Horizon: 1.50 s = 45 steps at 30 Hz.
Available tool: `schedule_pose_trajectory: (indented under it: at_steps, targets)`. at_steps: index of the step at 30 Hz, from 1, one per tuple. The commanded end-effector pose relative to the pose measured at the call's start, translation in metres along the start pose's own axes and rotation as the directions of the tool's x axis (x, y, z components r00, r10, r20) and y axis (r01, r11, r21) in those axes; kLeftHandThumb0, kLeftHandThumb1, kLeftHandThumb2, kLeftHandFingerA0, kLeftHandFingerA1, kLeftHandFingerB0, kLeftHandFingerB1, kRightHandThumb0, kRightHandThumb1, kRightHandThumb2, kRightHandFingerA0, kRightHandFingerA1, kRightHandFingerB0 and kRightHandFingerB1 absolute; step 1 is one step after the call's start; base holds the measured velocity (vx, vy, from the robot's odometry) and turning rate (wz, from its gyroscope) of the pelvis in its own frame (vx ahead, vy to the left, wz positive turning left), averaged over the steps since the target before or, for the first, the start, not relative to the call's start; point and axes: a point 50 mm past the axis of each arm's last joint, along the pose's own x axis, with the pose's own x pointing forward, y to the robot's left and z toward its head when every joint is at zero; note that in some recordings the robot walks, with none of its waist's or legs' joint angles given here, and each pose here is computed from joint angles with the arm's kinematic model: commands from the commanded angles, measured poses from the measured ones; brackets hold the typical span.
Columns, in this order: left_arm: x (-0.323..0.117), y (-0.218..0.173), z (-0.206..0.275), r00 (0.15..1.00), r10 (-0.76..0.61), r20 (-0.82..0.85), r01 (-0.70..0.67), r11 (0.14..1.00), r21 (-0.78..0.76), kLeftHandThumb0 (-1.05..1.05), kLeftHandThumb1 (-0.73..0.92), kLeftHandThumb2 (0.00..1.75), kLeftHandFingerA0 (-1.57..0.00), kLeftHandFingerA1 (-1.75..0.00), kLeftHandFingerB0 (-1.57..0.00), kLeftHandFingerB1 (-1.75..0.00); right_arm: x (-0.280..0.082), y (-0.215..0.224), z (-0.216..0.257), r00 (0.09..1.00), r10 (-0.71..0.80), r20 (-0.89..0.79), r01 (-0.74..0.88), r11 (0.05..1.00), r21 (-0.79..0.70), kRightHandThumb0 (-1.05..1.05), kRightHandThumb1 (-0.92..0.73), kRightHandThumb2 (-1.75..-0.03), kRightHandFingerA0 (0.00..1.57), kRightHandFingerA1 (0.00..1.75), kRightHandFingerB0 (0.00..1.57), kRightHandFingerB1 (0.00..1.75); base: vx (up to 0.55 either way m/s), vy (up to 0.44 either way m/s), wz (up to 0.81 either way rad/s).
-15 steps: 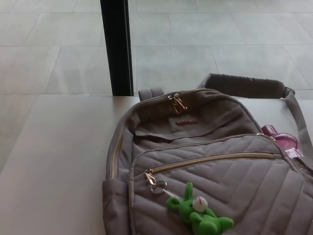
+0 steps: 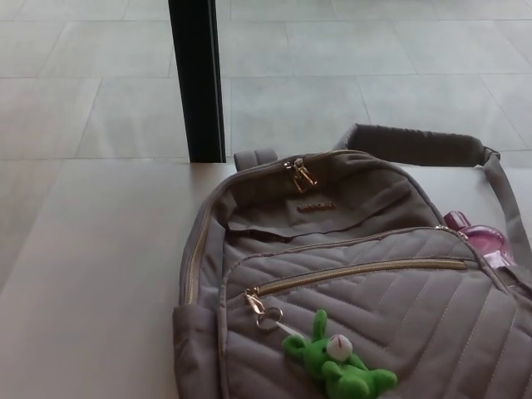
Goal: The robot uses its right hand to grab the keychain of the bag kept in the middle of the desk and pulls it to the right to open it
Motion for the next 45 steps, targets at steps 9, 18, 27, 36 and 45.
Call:
schedule_pose_trajectory:
  at_steps: [9,18,27,36,45]
  targets:
    - [0.0,0.004,0.012,0.998,-0.009,0.069,0.007,1.0,0.019,-0.5,0.57,0.57,-0.59,-0.54,-0.56,-0.4,-0.064,0.077,0.21,0.638,0.263,0.724,-0.496,0.86,0.125,-0.82,-0.45,-0.89,0.31,0.58,0.19,0.44,0.0,0.0,0.0]
    - [0.001,0.003,0.013,0.998,-0.013,0.068,0.012,1.0,0.025,-0.52,0.57,0.57,-0.6,-0.49,-0.54,-0.39,-0.148,0.145,0.217,0.258,0.633,0.73,-0.664,0.665,-0.342,-0.72,-0.44,-0.83,0.28,0.55,0.18,0.42,0.0,0.0,0.0]
    - [0.001,0.003,0.014,0.998,-0.015,0.067,0.012,0.999,0.041,-0.52,0.57,0.58,-0.61,-0.54,-0.56,-0.4,-0.178,0.171,0.202,0.104,0.729,0.676,-0.67,0.554,-0.495,-0.69,-0.55,-0.58,0.32,0.52,0.31,0.34,0.0,0.0,0.0]
    - [0.001,0.005,0.012,0.998,-0.004,0.061,0.002,1.0,0.024,-0.52,0.57,0.58,-0.63,-0.53,-0.56,-0.4,-0.185,0.181,0.201,0.039,0.781,0.623,-0.629,0.504,-0.592,-0.71,-0.52,-0.57,0.38,0.56,0.38,0.38,0.0,0.0,0.0]
    - [0.001,0.005,0.015,0.997,-0.01,0.071,0.009,1.0,0.024,-0.53,0.58,0.58,-0.61,-0.52,-0.6,-0.4,-0.198,0.191,0.189,-0.009,0.825,0.564,-0.607,0.444,-0.659,-0.73,-0.55,-0.58,0.55,0.65,0.51,0.42,0.0,0.0,0.0]
